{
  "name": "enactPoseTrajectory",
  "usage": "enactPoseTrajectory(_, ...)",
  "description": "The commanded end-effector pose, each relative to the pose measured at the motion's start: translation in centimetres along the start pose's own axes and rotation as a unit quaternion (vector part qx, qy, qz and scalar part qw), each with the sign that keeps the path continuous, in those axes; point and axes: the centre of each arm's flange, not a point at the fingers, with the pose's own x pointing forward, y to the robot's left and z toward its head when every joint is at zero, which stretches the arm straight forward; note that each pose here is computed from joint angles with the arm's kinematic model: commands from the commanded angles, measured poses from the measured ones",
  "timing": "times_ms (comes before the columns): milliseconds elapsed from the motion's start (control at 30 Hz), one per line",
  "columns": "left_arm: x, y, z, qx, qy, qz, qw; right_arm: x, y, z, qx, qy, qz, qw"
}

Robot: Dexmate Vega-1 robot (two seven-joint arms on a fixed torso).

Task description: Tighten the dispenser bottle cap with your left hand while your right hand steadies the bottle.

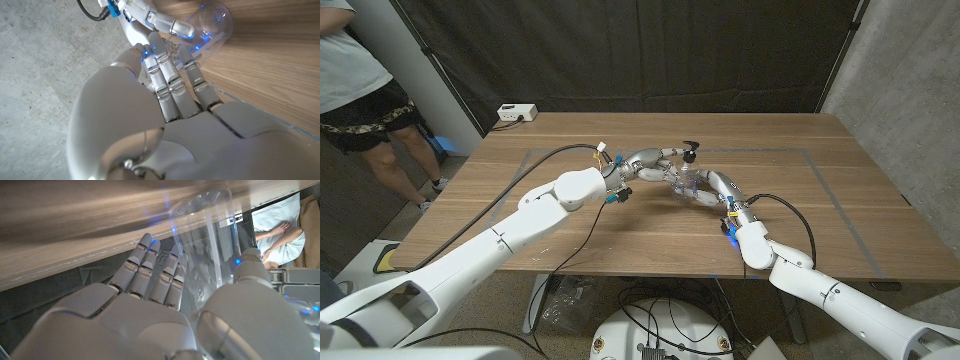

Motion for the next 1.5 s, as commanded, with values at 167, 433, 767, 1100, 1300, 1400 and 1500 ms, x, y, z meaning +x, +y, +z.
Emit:
enactPoseTrajectory(167,6.8,6.4,-1.4,0.039,0.041,-0.022,0.998,-0.3,-0.3,-0.2,0.000,0.010,-0.011,0.9999)
enactPoseTrajectory(433,2.9,7.0,-0.9,0.052,0.046,0.016,0.997,-0.2,-0.4,-0.5,-0.002,0.016,-0.011,0.9998)
enactPoseTrajectory(767,-2.6,5.2,-0.6,0.023,0.037,0.062,0.997,0.2,-0.6,-0.9,-0.002,0.018,-0.012,0.9998)
enactPoseTrajectory(1100,-4.1,2.9,0.4,-0.004,0.011,0.081,0.997,0.6,-0.6,-0.9,-0.002,0.015,-0.014,0.9998)
enactPoseTrajectory(1300,-3.9,1.6,0.4,-0.029,0.017,0.073,0.997,0.6,-0.5,-0.9,-0.001,0.016,-0.013,0.9998)
enactPoseTrajectory(1400,-3.5,1.4,0.5,-0.035,0.011,0.064,0.997,0.6,-0.4,-0.9,-0.002,0.015,-0.012,0.9998)
enactPoseTrajectory(1500,-3.2,1.3,0.9,-0.030,0.005,0.060,0.998,0.6,-0.3,-0.8,-0.002,0.015,-0.012,0.9998)
